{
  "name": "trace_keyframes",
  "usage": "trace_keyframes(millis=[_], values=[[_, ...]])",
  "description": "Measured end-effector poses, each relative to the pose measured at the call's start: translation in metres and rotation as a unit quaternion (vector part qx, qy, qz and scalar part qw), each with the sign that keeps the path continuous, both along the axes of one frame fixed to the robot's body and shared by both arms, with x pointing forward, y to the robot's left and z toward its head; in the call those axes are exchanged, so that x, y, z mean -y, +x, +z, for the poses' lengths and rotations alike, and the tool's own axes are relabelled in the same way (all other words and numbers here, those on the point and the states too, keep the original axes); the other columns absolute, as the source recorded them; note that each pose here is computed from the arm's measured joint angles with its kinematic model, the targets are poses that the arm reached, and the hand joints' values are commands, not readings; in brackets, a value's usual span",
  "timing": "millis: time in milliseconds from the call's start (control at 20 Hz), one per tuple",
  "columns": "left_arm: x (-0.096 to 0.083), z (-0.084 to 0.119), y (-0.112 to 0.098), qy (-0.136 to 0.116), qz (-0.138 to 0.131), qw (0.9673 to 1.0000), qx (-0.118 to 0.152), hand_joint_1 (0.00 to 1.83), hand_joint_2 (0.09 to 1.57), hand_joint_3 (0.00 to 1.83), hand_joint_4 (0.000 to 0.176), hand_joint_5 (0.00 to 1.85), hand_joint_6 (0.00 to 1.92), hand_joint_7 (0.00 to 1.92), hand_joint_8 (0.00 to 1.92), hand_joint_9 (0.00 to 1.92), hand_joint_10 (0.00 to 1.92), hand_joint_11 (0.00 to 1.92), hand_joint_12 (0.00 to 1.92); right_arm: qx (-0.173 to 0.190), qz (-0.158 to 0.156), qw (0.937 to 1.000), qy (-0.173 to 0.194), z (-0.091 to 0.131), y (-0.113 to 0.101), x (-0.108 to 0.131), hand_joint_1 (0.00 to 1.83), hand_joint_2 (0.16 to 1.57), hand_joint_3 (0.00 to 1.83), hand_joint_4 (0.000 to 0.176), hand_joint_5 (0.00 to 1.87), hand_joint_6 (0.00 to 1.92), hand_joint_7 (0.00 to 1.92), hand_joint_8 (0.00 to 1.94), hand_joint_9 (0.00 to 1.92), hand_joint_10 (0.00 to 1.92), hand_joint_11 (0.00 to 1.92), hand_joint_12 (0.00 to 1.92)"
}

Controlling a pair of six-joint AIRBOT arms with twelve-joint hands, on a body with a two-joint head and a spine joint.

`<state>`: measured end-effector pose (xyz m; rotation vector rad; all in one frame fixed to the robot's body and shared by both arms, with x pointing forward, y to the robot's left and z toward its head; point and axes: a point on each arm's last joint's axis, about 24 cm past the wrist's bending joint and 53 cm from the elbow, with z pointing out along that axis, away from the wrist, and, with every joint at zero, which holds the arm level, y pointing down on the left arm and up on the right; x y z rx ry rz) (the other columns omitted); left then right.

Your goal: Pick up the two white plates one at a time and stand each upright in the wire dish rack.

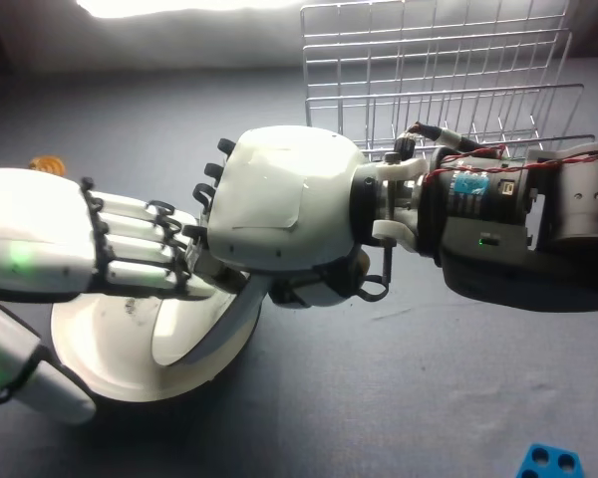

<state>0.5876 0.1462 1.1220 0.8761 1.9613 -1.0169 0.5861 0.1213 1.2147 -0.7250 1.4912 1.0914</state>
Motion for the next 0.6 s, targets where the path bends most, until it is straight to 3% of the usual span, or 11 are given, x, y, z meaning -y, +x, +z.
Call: trace_keyframes(millis=[250, 450, 600], values=[[-0.035, 0.017, 0.009, 0.005, 0.046, 0.9989, 0.003, 0.0, 1.07, 0.0, 0.0, 0.0, 0.0, 0.0, 0.0, 0.0, 0.0, 0.0, 0.0, -0.004, 0.005, 1.0, 0.002, 0.007, -0.009, 0.002, 1.39, 1.05, 0.0, 0.0, 1.01, 0.96, 1.15, 0.62, 1.07, 0.9, 1.02, 0.8], [-0.065, 0.029, 0.011, 0.012, 0.08, 0.9967, 0.007, 0.0, 1.07, 0.0, 0.0, 0.0, 0.0, 0.0, 0.0, 0.0, 0.0, 0.0, 0.0, -0.037, -0.006, 0.9991, 0.021, 0.024, -0.007, 0.007, 1.39, 1.07, 0.0, 0.0, 1.01, 0.98, 1.12, 0.67, 1.0, 0.97, 0.97, 0.82], [-0.073, 0.036, 0.006, 0.011, 0.09, 0.9959, 0.006, 0.0, 1.07, 0.0, 0.0, 0.0, 0.0, 0.0, 0.0, 0.0, 0.0, 0.0, 0.0, -0.06, -0.01, 0.9977, 0.03, 0.03, -0.006, 0.012, 1.39, 1.06, 0.0, 0.0, 1.02, 0.97, 1.15, 0.63, 1.01, 0.95, 0.96, 0.82]])
